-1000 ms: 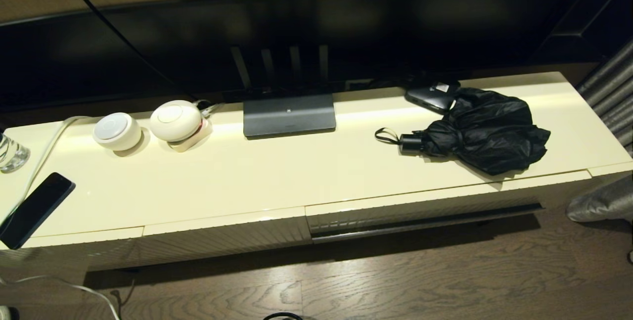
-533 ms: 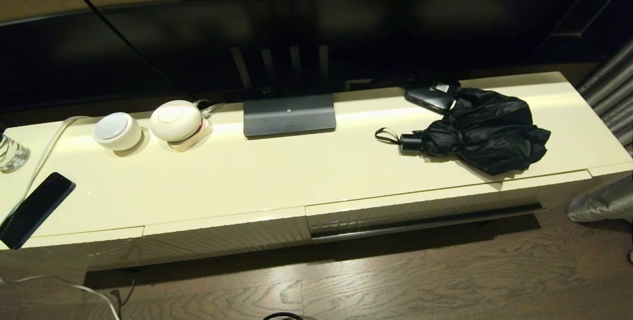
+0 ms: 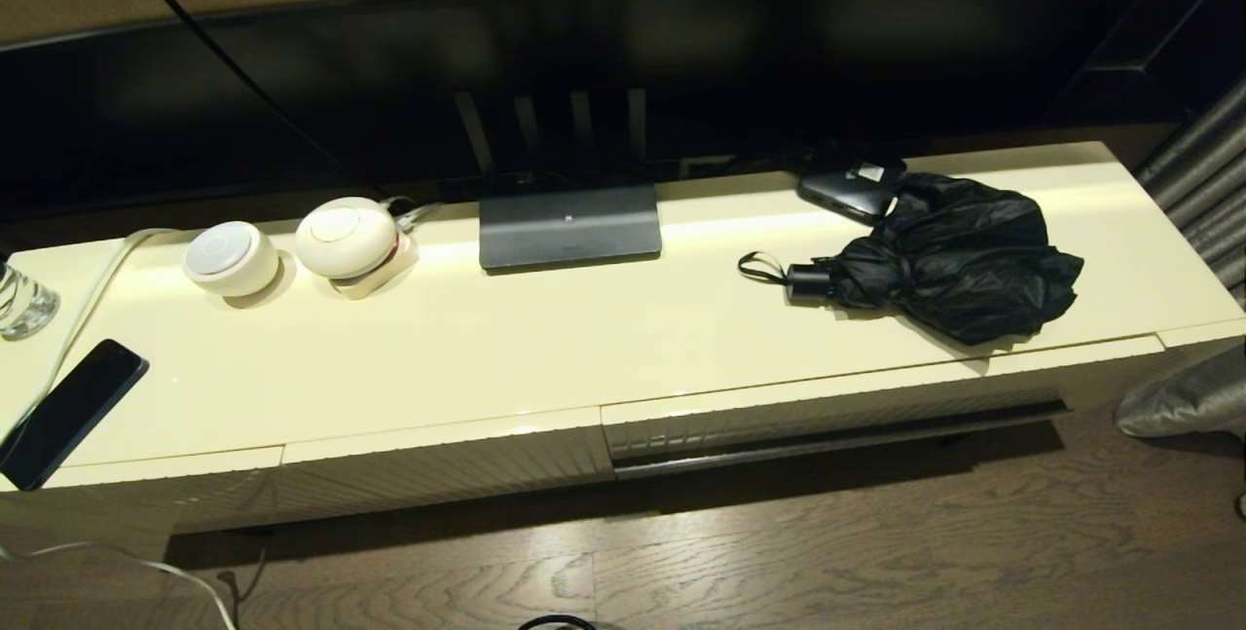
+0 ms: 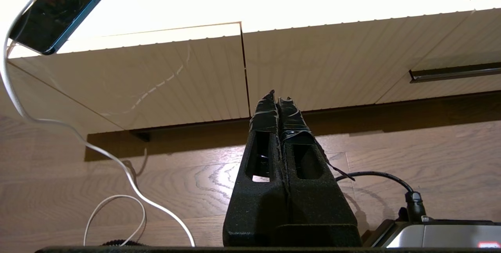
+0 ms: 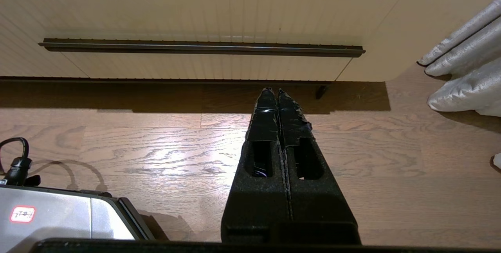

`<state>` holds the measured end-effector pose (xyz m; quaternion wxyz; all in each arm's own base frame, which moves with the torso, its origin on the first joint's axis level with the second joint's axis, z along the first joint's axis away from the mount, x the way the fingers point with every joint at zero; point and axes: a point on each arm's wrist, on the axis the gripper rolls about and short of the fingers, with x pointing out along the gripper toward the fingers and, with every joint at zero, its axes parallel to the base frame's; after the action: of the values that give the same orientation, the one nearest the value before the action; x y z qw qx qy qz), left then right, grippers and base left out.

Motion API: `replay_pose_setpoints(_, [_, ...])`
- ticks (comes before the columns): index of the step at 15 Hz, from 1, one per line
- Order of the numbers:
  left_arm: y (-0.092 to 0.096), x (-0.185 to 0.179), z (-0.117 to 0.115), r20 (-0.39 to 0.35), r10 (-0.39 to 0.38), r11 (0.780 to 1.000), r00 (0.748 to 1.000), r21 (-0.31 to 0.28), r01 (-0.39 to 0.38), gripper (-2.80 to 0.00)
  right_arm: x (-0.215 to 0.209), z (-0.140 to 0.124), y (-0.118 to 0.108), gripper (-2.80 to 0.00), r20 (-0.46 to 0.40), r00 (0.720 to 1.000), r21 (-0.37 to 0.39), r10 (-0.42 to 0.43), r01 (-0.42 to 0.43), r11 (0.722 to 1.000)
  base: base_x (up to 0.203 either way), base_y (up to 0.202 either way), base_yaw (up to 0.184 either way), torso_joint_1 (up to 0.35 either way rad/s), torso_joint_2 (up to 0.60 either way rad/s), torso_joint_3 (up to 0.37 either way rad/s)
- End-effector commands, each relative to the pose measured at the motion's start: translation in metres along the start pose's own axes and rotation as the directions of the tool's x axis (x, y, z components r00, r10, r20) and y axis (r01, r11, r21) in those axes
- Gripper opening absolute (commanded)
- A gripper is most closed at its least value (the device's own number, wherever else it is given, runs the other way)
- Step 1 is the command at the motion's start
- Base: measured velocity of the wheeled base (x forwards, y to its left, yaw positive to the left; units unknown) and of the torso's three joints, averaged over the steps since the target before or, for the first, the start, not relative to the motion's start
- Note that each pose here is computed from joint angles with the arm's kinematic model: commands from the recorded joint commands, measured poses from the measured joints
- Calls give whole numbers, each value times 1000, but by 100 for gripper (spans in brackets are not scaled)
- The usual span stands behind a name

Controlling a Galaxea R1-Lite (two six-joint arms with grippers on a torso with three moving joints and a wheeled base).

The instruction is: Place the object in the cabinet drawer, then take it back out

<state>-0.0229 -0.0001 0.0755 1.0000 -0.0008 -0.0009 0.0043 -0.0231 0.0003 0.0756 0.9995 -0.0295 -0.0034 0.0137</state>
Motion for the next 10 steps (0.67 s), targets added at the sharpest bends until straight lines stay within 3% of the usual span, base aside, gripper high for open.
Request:
replay_pose_setpoints(1, [0, 0, -1, -3, 1, 1000, 1000, 0, -1, -280, 0, 0, 0, -280, -6, 1000, -1, 2, -2, 1000, 0, 0, 0, 0, 0, 0])
replay_pose_setpoints(10, [0, 0, -1, -3, -1, 1000, 1000, 0, 1, -280, 0, -1, 0, -280, -7, 1000, 2, 1, -1, 1000, 0, 0, 0, 0, 0, 0])
